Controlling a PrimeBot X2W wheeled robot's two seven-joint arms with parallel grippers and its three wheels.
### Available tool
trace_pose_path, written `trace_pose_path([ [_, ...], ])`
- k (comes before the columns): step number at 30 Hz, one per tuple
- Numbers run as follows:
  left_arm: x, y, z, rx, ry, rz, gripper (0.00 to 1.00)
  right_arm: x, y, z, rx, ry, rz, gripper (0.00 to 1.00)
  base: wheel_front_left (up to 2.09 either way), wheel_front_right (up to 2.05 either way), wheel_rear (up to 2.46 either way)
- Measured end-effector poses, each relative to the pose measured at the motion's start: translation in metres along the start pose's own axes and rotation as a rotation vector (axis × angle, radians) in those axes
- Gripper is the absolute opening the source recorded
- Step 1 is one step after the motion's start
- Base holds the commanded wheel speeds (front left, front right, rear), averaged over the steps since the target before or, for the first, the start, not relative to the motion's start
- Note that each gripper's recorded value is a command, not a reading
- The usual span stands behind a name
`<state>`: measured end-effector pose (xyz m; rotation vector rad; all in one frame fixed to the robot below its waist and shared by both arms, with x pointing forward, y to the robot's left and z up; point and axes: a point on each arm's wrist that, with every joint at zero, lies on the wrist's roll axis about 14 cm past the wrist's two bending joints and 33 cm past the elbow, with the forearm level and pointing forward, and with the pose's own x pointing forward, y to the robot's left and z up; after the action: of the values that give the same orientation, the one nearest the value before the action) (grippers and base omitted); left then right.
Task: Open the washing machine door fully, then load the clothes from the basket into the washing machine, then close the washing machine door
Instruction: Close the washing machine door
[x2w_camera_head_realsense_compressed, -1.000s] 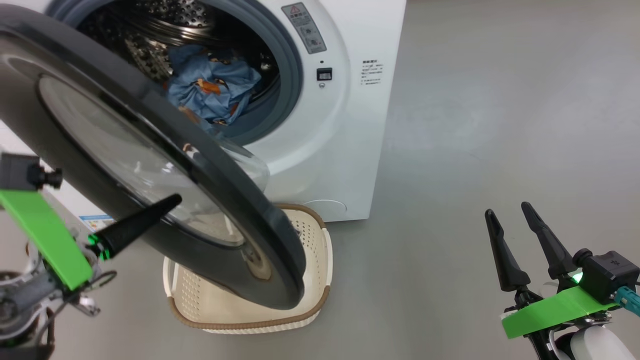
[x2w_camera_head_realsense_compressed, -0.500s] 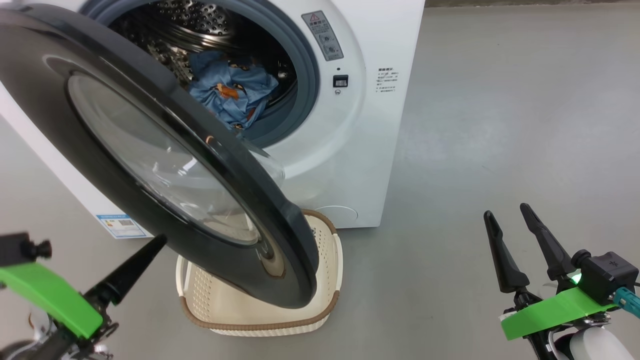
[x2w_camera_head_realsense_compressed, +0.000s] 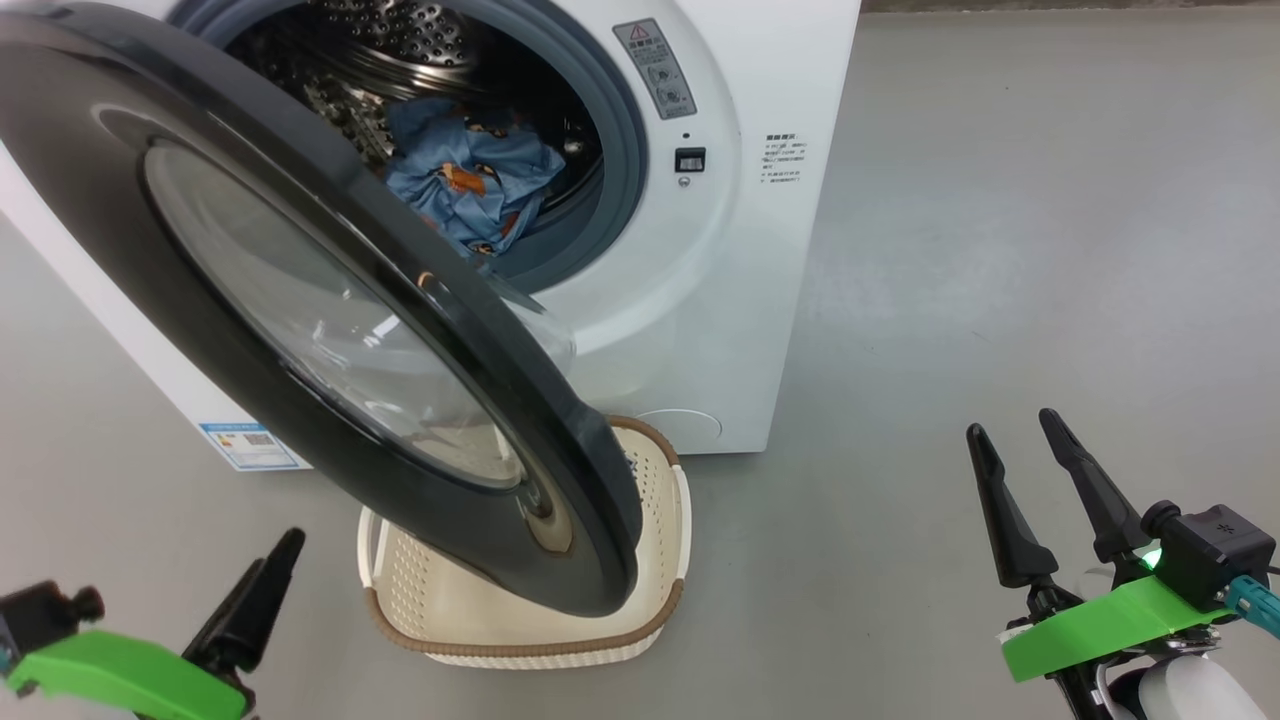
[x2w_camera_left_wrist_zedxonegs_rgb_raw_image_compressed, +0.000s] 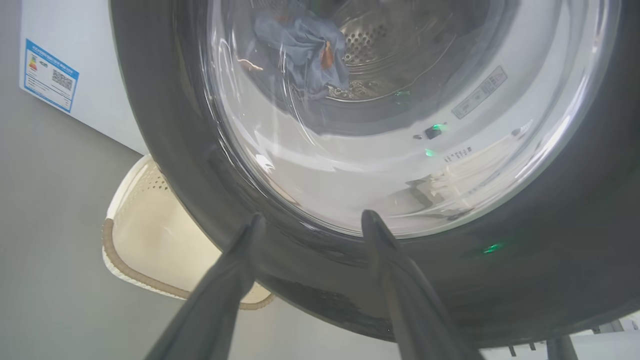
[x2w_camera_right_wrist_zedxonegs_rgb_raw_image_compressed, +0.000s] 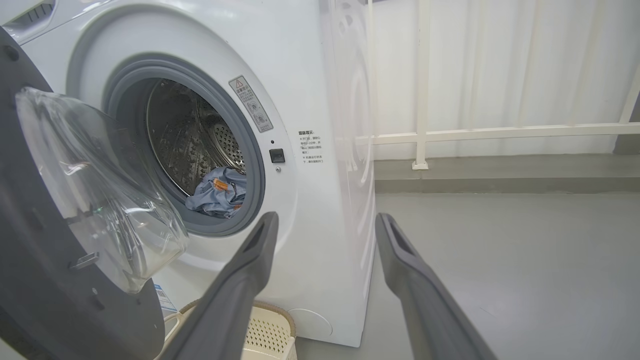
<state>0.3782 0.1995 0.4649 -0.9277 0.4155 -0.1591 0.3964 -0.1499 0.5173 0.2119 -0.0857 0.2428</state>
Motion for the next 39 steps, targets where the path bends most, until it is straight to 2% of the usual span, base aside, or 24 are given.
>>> trace_pose_path([
  [6, -0.005, 0.022, -0.002, 0.130, -0.107, 0.078, 1.00, 0.001, 0.000, -0.002, 0.001, 0.005, 0.002, 1.00, 0.00, 0.00, 0.00],
  [12, -0.011, 0.035, -0.006, 0.283, -0.212, 0.105, 1.00, 0.002, 0.002, -0.002, 0.002, 0.007, 0.005, 1.00, 0.00, 0.00, 0.00],
  [17, -0.015, 0.049, -0.012, 0.438, -0.193, 0.141, 1.00, 0.002, 0.002, -0.003, 0.003, 0.008, 0.007, 1.00, 0.00, 0.00, 0.00],
  [27, -0.010, 0.016, 0.029, 0.679, -0.382, 0.132, 1.00, 0.004, 0.002, -0.007, 0.008, 0.016, 0.007, 1.00, 0.00, 0.00, 0.00],
  [32, -0.013, 0.019, 0.020, 0.723, -0.372, 0.156, 1.00, 0.004, 0.002, -0.007, 0.009, 0.018, 0.004, 1.00, 0.00, 0.00, 0.00],
  [39, -0.014, 0.023, 0.013, 0.732, -0.361, 0.175, 1.00, 0.004, 0.001, -0.008, 0.010, 0.020, 0.003, 1.00, 0.00, 0.00, 0.00],
])
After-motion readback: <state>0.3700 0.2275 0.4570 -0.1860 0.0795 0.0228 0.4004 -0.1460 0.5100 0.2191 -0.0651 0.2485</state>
